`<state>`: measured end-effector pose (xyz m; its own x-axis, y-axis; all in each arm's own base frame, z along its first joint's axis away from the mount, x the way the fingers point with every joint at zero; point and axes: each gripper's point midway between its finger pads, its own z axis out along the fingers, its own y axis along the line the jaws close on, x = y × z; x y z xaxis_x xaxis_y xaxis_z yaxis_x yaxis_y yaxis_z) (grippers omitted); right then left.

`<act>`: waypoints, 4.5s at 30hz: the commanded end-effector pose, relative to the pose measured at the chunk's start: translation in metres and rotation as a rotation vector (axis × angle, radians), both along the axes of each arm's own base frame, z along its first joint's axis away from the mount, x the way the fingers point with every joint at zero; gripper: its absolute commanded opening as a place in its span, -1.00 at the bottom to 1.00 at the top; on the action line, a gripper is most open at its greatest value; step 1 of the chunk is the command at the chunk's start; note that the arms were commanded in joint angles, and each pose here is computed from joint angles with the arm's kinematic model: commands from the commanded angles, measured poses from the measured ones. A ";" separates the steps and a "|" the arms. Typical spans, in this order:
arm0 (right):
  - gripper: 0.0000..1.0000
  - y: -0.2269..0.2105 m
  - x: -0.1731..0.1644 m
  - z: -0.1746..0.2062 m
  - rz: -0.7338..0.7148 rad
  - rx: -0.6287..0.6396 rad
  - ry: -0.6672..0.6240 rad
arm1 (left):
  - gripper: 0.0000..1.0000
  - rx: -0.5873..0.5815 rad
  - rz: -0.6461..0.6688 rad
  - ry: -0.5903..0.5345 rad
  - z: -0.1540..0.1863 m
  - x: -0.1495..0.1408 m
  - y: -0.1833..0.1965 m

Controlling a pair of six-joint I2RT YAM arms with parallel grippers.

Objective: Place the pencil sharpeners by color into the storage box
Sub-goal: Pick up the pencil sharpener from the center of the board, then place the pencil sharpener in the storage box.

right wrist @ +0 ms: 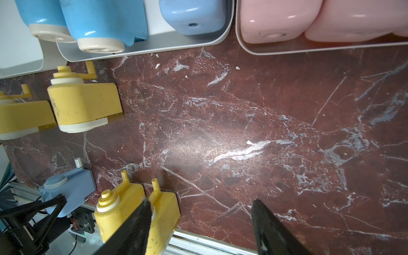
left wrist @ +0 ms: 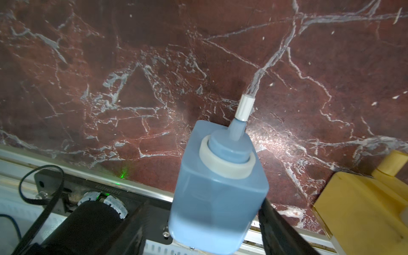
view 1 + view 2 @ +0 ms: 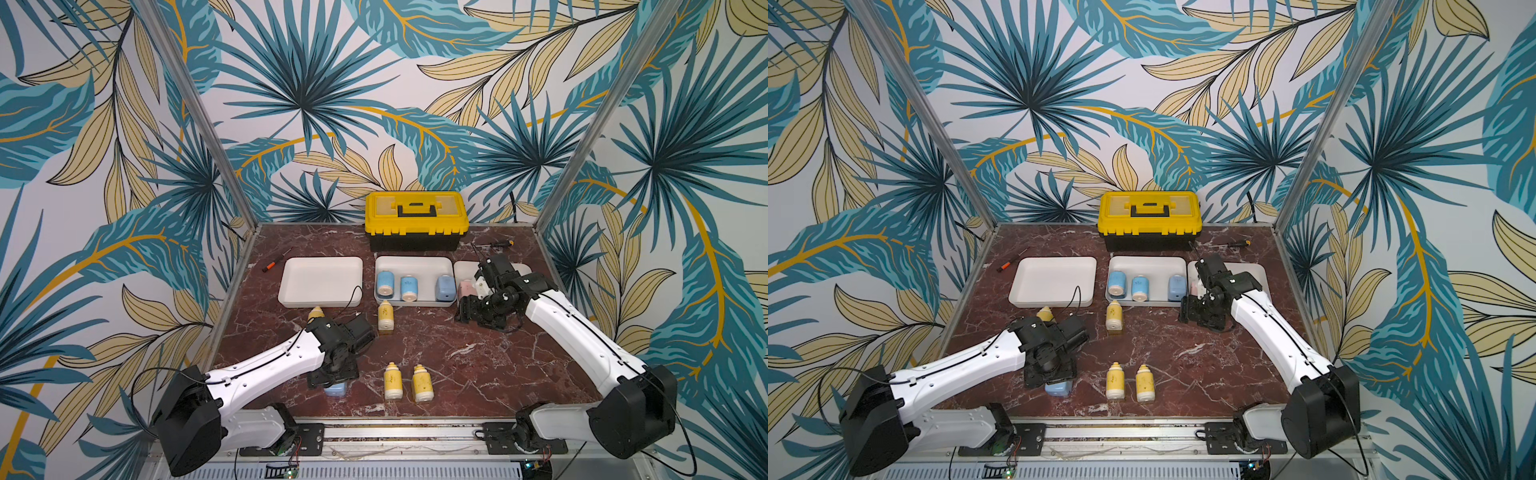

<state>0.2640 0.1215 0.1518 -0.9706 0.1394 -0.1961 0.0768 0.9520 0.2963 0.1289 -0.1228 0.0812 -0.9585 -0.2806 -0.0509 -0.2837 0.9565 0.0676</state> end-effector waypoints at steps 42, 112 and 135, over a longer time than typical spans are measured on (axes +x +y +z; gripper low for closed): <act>0.46 -0.002 0.000 0.000 -0.009 -0.021 0.006 | -0.27 -0.051 -0.096 0.056 -0.026 0.018 -0.018; 0.46 -0.014 0.000 -0.025 -0.032 -0.047 0.014 | -0.37 -0.362 -0.438 -0.294 0.062 0.286 -0.263; 0.46 -0.009 0.000 -0.035 -0.026 -0.023 0.026 | -0.36 -0.330 -0.397 -0.225 0.022 0.277 -0.273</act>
<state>0.2688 0.1123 0.1249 -0.9671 0.1570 -0.2003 0.0996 0.9577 0.2699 0.4040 -0.3905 0.1089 -0.9685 0.0739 -0.2378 0.1386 0.9533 -0.2685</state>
